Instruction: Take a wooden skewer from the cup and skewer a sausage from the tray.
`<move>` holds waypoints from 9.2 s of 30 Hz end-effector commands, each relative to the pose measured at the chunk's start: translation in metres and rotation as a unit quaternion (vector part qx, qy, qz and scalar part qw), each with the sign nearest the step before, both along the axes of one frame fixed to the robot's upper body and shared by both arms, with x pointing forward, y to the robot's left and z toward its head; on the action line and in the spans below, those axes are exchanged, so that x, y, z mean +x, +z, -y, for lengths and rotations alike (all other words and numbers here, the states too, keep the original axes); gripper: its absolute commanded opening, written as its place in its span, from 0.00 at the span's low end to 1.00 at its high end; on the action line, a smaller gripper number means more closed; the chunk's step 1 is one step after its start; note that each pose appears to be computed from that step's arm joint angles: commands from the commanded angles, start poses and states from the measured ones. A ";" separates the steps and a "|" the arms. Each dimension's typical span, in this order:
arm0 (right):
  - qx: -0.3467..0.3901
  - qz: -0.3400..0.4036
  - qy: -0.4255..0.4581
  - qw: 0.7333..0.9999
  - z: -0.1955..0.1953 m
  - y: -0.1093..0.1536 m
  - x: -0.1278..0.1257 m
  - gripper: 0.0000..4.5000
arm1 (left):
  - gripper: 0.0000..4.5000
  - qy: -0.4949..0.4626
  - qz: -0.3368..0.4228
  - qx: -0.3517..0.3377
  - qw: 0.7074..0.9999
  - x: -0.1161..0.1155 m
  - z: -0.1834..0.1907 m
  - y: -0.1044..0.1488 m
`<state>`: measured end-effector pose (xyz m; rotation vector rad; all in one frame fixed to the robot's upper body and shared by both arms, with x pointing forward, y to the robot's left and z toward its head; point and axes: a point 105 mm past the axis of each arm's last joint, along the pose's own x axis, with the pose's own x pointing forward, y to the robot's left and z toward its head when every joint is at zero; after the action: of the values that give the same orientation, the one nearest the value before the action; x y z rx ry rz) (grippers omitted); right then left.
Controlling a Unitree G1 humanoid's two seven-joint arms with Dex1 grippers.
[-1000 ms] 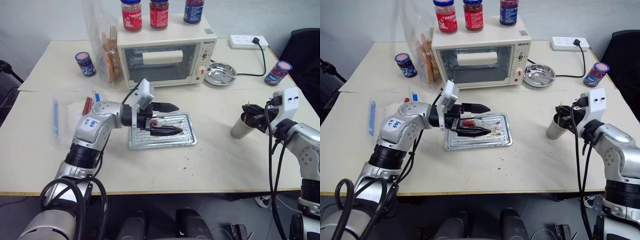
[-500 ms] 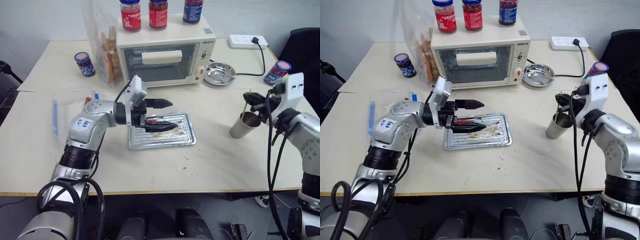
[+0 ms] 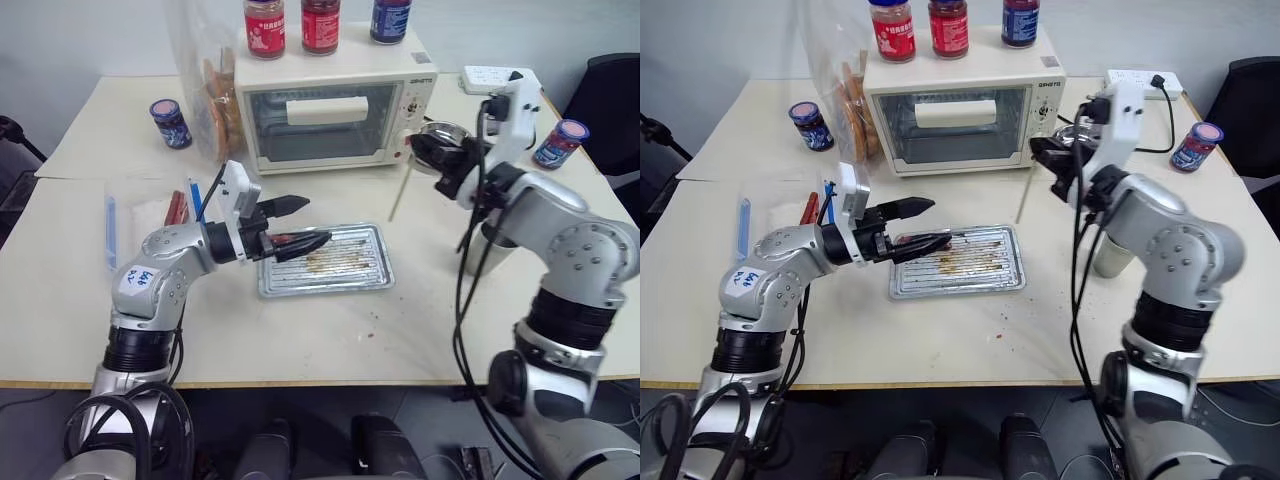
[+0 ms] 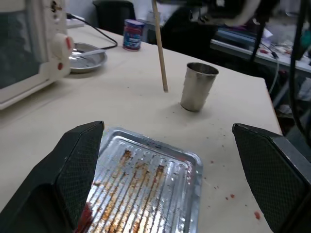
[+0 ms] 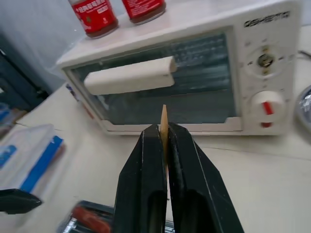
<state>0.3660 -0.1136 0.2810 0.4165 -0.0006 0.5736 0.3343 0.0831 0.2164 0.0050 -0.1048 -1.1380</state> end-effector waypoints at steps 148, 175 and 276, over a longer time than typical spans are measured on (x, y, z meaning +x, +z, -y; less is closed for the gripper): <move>-0.420 0.138 0.326 0.836 -0.141 -0.101 0.021 0.65 | 0.00 0.232 0.025 0.128 0.964 -0.093 -0.154 0.032; -0.402 0.078 0.310 0.858 -0.154 -0.134 0.038 0.46 | 0.00 0.232 0.031 0.125 0.964 -0.084 -0.153 0.034; -0.382 0.023 0.447 0.808 0.014 -0.019 -0.124 0.15 | 0.00 -0.188 -0.015 0.134 0.973 -0.092 -0.055 0.050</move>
<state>0.2457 -0.1270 0.2501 -0.4005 0.4413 1.4538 0.2450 0.1391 0.2587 0.1915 0.1122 -1.5122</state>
